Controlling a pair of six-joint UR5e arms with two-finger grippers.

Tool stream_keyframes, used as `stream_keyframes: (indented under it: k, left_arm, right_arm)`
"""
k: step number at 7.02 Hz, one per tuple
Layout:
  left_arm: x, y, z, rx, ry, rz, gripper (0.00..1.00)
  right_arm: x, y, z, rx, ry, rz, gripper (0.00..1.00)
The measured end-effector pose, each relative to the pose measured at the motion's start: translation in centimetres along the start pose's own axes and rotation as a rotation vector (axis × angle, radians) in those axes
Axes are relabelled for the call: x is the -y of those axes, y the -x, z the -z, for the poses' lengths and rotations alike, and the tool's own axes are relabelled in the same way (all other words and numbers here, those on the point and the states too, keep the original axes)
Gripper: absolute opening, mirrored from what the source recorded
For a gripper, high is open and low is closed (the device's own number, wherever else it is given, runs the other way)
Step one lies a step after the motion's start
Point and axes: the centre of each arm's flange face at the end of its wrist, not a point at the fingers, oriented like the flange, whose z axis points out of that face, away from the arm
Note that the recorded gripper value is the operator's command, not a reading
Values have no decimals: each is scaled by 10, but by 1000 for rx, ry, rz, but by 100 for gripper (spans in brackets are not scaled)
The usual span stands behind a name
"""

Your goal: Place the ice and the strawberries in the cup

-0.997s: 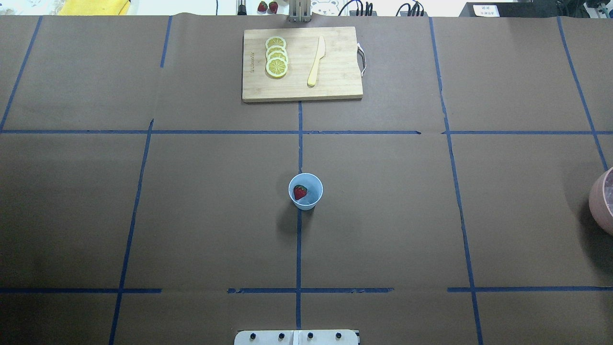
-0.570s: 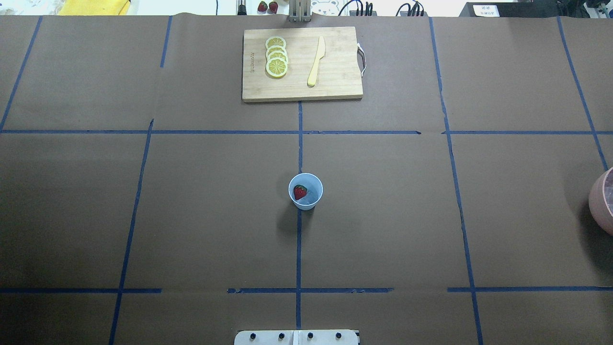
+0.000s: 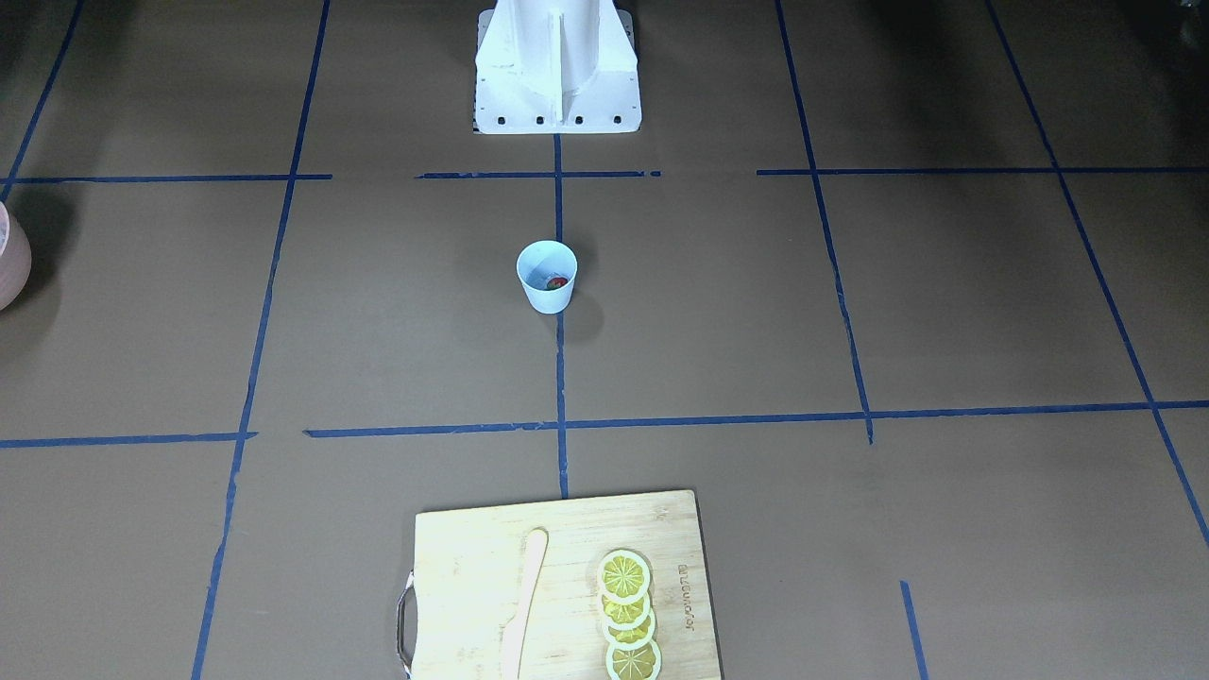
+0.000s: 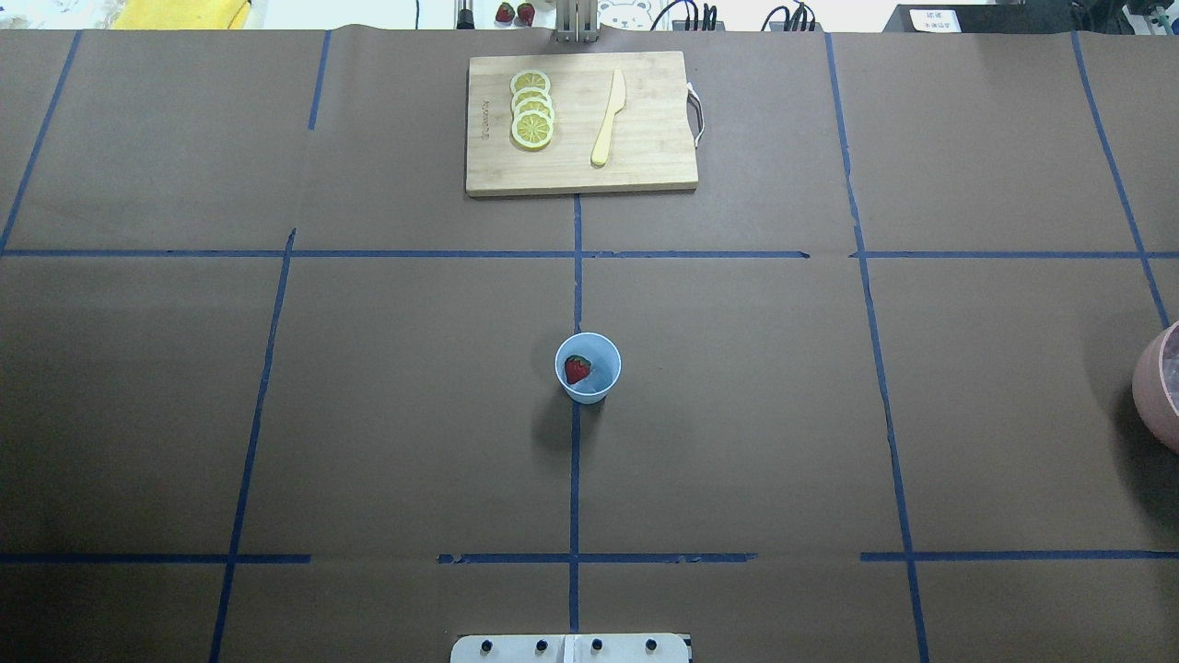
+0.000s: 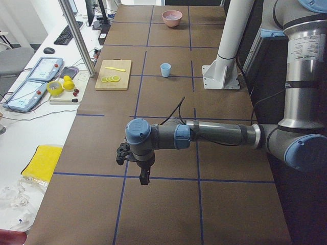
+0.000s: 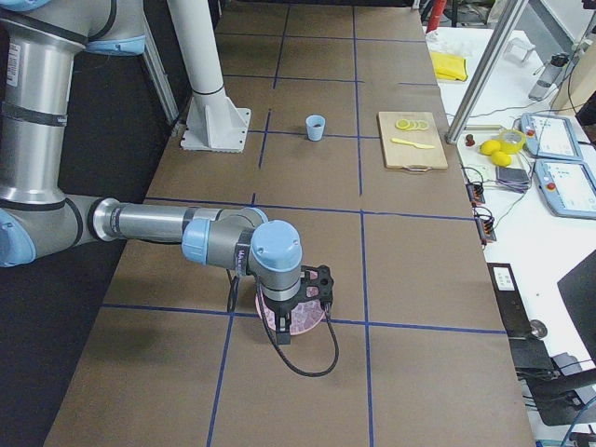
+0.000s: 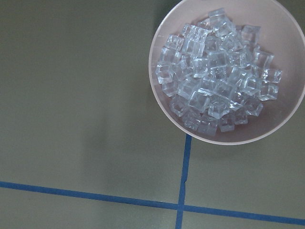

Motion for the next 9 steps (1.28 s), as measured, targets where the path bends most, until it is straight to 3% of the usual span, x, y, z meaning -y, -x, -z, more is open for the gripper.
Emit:
stream_keyframes:
  k: [9]
  left_arm:
    - [-3, 1, -2, -1, 4, 5, 100]
  right_arm:
    - [0, 1, 1, 1, -2, 2, 100]
